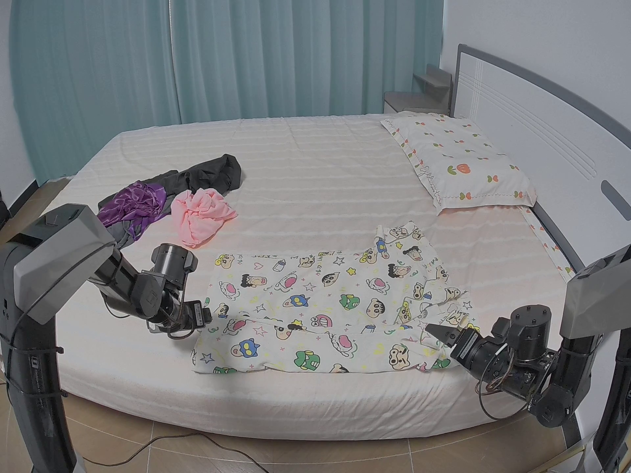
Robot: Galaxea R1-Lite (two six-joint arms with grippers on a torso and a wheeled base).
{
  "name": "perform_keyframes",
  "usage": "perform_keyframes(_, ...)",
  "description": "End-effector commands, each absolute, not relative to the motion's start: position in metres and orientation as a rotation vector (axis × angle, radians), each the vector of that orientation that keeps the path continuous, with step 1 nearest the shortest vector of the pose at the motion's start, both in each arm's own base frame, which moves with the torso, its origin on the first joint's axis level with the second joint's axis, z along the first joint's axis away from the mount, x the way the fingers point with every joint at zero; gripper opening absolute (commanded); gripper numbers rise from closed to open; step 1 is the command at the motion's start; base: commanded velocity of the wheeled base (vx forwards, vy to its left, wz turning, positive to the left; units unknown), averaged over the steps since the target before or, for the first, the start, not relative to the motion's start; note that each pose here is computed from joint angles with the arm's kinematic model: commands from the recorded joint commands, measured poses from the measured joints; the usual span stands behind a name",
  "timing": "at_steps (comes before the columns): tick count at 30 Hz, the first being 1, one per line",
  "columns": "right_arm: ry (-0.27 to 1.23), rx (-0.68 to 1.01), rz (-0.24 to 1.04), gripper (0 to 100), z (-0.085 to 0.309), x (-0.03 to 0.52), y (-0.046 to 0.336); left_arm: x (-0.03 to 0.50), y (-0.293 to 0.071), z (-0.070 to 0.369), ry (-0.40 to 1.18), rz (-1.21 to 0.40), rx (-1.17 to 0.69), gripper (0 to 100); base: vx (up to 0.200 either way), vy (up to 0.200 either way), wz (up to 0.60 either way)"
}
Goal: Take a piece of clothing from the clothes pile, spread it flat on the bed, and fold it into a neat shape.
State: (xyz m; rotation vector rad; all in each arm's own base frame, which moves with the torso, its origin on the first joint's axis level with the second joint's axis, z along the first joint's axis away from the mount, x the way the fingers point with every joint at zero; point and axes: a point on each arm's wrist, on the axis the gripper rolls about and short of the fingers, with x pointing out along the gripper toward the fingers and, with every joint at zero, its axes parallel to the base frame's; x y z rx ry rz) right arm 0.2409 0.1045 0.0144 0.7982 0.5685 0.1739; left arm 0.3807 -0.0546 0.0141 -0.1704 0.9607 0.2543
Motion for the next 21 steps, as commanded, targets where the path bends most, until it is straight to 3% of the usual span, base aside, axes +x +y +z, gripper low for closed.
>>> perform_keyframes(1, 0.525, 0.836, 0.178, 100, 0.020, 0.247, 0.105, 0.344, -0.052, 0.051, 0.991, 0.126, -0.450, 100, 0.000, 0.000, 0.00)
perform_keyframes(6, 0.511, 0.888, 0.169, 100, 0.019, 0.255, 0.108, 0.303, -0.058, 0.070, 1.056, 0.013, -0.719, 100, 0.000, 0.000, 0.00)
perform_keyframes(10, 0.489, 0.893, 0.141, 100, 0.011, 0.269, 0.105, 0.282, -0.063, 0.081, 1.013, -0.056, -0.972, 100, 0.000, 0.000, 0.00)
perform_keyframes(21, 0.521, 0.873, -0.013, 100, -0.015, 0.307, 0.085, 0.274, -0.062, 0.047, 0.947, -0.109, -1.048, 100, 0.000, 0.000, 0.00)
